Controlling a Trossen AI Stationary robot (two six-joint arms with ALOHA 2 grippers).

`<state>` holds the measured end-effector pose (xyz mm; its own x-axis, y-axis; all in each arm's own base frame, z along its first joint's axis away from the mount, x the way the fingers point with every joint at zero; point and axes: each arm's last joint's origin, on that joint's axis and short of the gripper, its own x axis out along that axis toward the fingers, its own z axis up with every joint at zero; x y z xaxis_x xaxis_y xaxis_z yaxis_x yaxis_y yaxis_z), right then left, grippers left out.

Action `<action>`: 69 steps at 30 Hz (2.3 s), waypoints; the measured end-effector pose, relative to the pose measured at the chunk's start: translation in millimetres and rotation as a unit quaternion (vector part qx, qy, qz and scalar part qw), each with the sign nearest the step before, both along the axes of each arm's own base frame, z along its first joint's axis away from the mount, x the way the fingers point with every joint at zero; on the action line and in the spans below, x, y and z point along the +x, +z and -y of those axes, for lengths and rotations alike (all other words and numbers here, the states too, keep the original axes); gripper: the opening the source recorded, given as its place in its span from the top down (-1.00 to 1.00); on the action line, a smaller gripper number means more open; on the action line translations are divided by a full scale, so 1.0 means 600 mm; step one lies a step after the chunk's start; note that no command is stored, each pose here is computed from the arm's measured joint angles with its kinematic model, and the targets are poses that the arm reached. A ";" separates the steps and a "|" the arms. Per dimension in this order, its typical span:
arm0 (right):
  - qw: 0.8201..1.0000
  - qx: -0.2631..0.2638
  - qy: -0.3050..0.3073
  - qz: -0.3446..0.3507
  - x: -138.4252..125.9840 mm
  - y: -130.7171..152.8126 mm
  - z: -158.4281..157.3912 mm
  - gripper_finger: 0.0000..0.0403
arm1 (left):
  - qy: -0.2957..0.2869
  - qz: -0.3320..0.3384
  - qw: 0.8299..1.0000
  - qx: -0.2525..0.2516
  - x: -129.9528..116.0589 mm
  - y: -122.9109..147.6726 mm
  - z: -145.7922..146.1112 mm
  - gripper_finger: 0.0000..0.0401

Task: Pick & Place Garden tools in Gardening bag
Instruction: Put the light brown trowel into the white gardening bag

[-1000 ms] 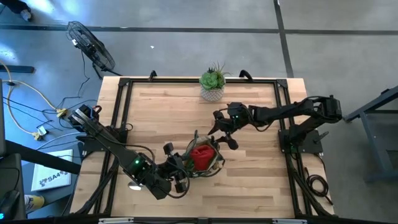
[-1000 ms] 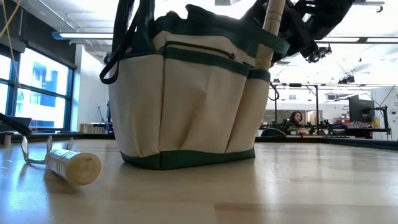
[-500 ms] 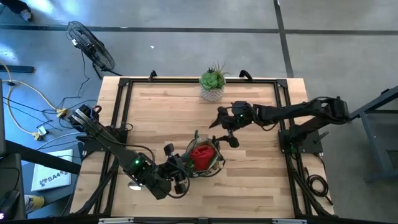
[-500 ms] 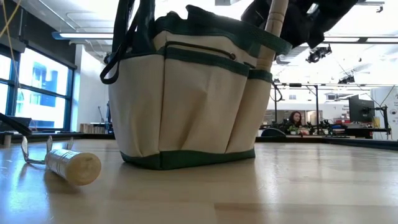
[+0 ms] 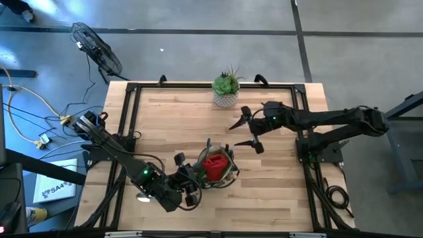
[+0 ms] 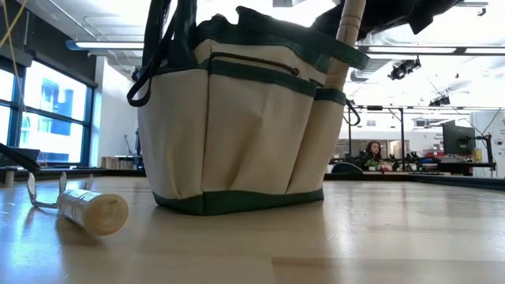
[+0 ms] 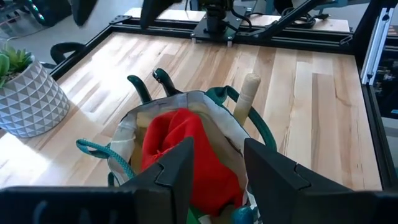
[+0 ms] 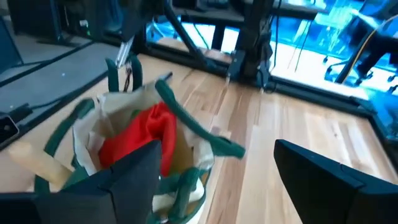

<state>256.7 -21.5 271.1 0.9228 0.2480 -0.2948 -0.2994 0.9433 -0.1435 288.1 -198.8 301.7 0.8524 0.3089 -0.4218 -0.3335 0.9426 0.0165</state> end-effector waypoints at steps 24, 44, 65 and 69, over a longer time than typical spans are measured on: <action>0.993 0.037 0.099 -0.043 -0.040 0.013 -0.055 -0.51 | -0.113 -0.122 0.958 -0.235 -0.037 -0.019 0.049 0.32; 0.991 0.062 0.097 -0.070 -0.042 0.008 -0.056 -0.51 | 0.042 -0.424 0.841 -0.333 -0.076 -0.150 0.090 0.32; 0.987 0.071 0.105 -0.095 -0.030 -0.009 -0.057 -0.50 | 0.012 -0.466 0.864 -0.188 -0.085 -0.175 0.075 0.32; 0.986 0.074 0.105 -0.103 -0.023 -0.016 -0.057 -0.50 | -0.030 -0.472 0.870 -0.141 -0.082 -0.185 0.076 0.32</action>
